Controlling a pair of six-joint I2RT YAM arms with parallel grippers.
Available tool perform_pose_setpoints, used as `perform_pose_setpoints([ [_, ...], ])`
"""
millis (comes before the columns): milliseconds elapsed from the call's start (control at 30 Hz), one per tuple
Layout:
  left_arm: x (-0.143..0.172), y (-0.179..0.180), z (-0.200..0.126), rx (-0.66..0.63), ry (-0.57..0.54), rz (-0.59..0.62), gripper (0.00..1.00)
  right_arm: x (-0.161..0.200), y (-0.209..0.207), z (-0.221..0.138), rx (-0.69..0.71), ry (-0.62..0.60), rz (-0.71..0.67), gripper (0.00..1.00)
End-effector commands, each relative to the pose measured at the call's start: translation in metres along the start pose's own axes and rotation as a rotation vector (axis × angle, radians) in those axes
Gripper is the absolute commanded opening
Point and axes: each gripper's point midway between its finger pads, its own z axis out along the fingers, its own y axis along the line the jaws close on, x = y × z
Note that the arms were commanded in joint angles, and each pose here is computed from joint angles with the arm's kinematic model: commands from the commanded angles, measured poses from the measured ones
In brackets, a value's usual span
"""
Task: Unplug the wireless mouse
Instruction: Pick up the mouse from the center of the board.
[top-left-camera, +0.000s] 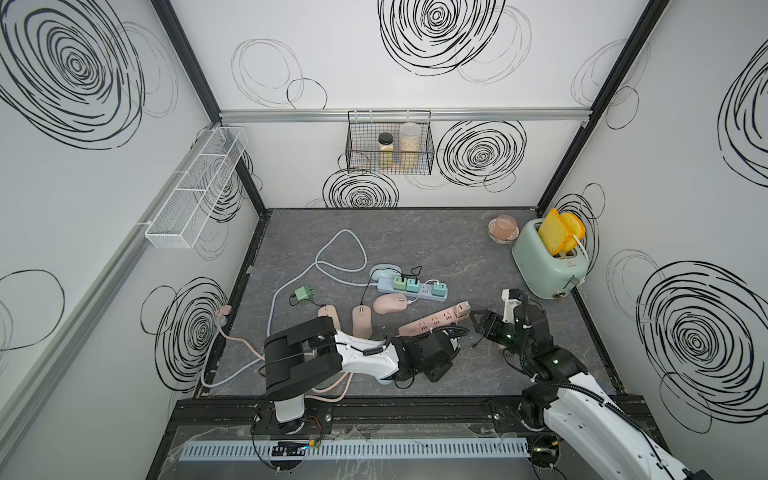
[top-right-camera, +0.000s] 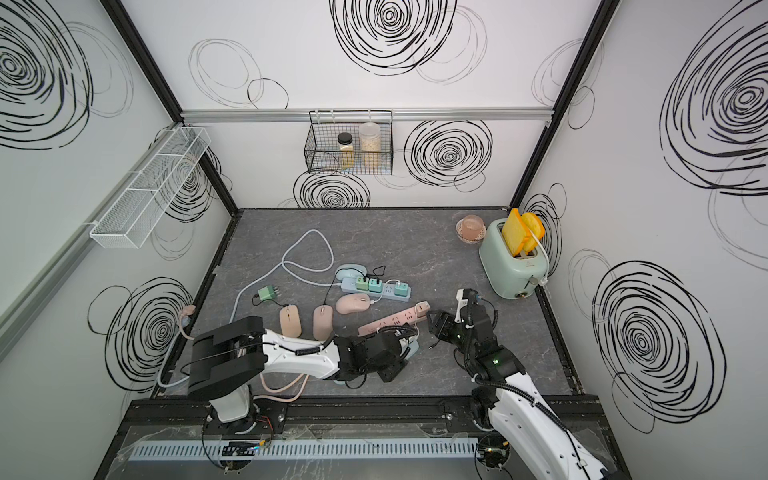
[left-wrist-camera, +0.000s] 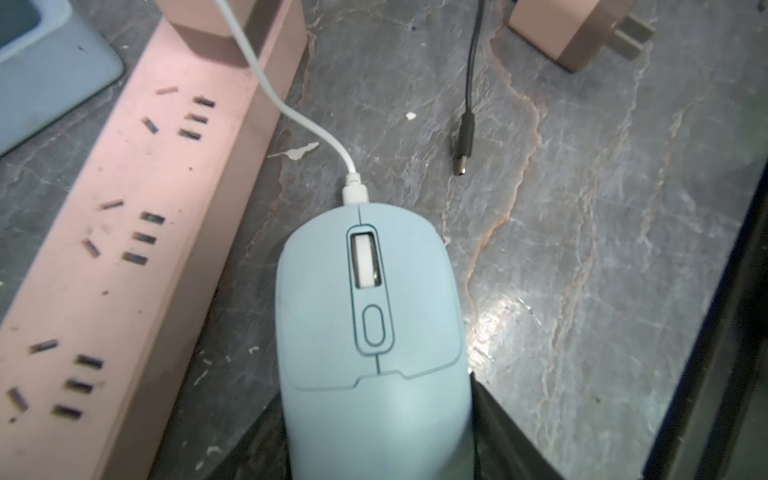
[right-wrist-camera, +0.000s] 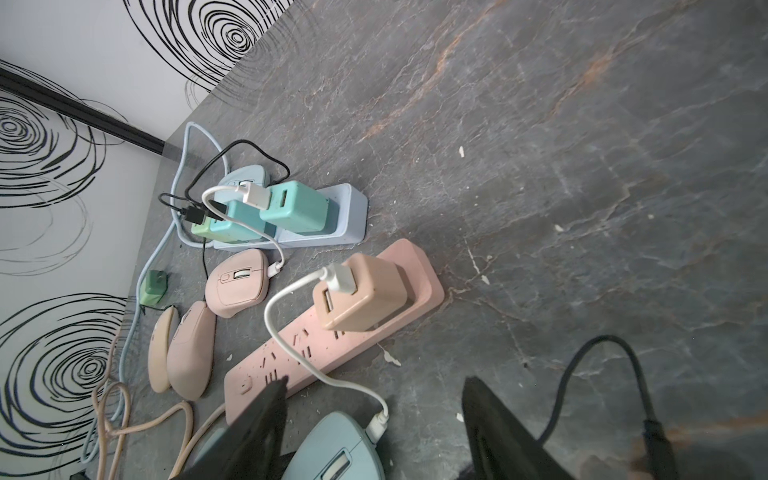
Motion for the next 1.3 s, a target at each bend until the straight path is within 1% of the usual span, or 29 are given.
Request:
perform_pose_setpoints([
  [0, -0.032, -0.013, -0.018, 0.053, -0.14, 0.01, 0.02, 0.009, 0.01, 0.0, -0.076, 0.031, 0.028, 0.64],
  [33, -0.034, -0.014, -0.02, 0.06, -0.154, 0.006, 0.0, 0.009, 0.013, -0.001, -0.095, 0.027, 0.029, 0.63],
  [267, -0.055, -0.015, -0.054, 0.124, -0.328, -0.058, 0.0, 0.014, 0.027, -0.002, -0.177, 0.054, 0.049, 0.56],
  [367, -0.061, -0.014, -0.066, 0.137, -0.378, -0.08, 0.0, 0.018, 0.031, 0.0, -0.207, 0.079, 0.065, 0.54],
  [433, -0.062, -0.013, -0.069, 0.138, -0.386, -0.09, 0.0, 0.02, 0.037, 0.001, -0.235, 0.089, 0.073, 0.54],
  [600, -0.063, -0.01, -0.067, 0.136, -0.386, -0.128, 0.0, 0.023, 0.049, 0.001, -0.285, 0.099, 0.09, 0.49],
  [900, -0.065, -0.005, -0.066, 0.131, -0.389, -0.176, 0.0, 0.032, 0.058, 0.003, -0.311, 0.132, 0.106, 0.41],
  [1133, -0.069, -0.006, -0.07, 0.153, -0.411, -0.2, 0.0, 0.033, 0.057, 0.005, -0.313, 0.125, 0.142, 0.26],
  [1267, -0.071, -0.006, -0.072, 0.168, -0.417, -0.237, 0.0, 0.031, 0.058, 0.006, -0.321, 0.117, 0.17, 0.15],
])
